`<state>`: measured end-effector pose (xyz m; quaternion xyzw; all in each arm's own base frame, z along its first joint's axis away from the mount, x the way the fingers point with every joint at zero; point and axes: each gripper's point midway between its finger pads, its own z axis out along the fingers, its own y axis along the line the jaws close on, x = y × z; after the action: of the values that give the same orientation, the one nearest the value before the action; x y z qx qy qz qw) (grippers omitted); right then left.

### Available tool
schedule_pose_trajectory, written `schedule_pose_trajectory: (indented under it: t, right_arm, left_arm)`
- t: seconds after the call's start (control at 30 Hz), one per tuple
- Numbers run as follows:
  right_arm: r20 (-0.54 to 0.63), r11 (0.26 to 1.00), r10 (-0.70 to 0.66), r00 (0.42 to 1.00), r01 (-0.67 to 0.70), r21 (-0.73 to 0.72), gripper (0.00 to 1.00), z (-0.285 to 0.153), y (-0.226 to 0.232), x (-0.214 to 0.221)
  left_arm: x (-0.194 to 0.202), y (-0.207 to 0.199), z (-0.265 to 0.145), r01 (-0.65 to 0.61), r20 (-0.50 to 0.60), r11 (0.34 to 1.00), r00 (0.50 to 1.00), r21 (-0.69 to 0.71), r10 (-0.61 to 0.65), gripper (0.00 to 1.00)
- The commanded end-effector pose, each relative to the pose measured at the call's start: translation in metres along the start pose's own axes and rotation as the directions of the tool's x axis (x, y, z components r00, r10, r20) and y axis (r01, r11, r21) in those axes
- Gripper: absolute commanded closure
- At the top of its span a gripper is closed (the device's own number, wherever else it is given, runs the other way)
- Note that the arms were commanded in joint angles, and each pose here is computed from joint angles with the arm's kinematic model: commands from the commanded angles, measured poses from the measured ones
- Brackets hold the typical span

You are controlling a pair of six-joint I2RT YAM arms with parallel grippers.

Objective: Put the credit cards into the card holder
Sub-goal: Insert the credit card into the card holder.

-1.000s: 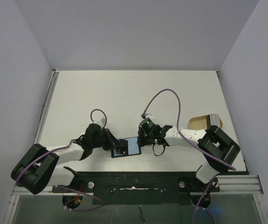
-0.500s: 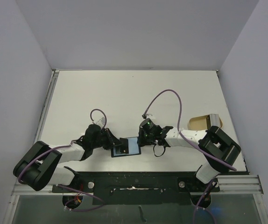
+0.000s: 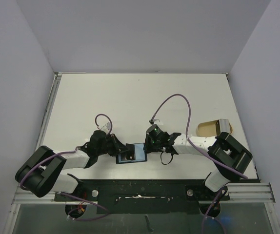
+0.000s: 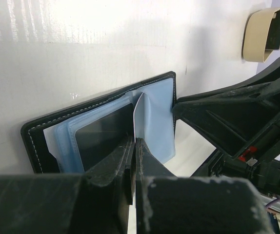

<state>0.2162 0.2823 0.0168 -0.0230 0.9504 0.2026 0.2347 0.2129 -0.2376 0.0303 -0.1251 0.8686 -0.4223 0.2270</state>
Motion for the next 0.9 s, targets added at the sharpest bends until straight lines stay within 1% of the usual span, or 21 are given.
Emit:
schedule_pose_trajectory:
  t: [0.0, 0.07, 0.23, 0.43, 0.67, 0.87]
  right_arm:
    - [-0.081, 0.998, -0.014, 0.997, 0.018, 0.056, 0.83, -0.004, -0.016, 0.029]
    - [-0.077, 0.998, -0.009, 0.997, 0.014, 0.062, 0.84, -0.005, -0.018, 0.029]
    - [-0.066, 0.998, -0.005, 0.998, 0.009, 0.067, 0.84, -0.007, -0.020, 0.029]
    - [-0.062, 0.999, -0.007, 0.998, 0.010, 0.050, 0.85, -0.007, -0.013, 0.026]
    - [-0.058, 0.999, -0.004, 0.998, 0.007, 0.050, 0.85, -0.008, -0.013, 0.028]
    - [-0.054, 0.998, -0.010, 0.998, 0.014, 0.061, 0.85, -0.007, -0.016, 0.027]
  left_arm:
    - [0.002, 0.005, -0.001, 0.002, 0.003, 0.999, 1.000, -0.037, -0.002, 1.00]
    - [0.004, 0.007, -0.004, 0.025, 0.011, 0.998, 1.000, -0.052, -0.024, 1.00]
    - [0.007, 0.012, -0.006, 0.034, 0.003, 0.997, 0.999, -0.076, -0.034, 1.00]
    - [0.009, 0.008, -0.003, 0.039, -0.011, 0.997, 0.999, -0.060, -0.040, 1.00]
    - [0.013, 0.003, 0.000, 0.055, -0.037, 0.997, 0.998, -0.055, -0.057, 0.96]
    - [0.013, 0.008, -0.004, 0.062, -0.040, 0.992, 0.997, -0.106, -0.067, 0.93]
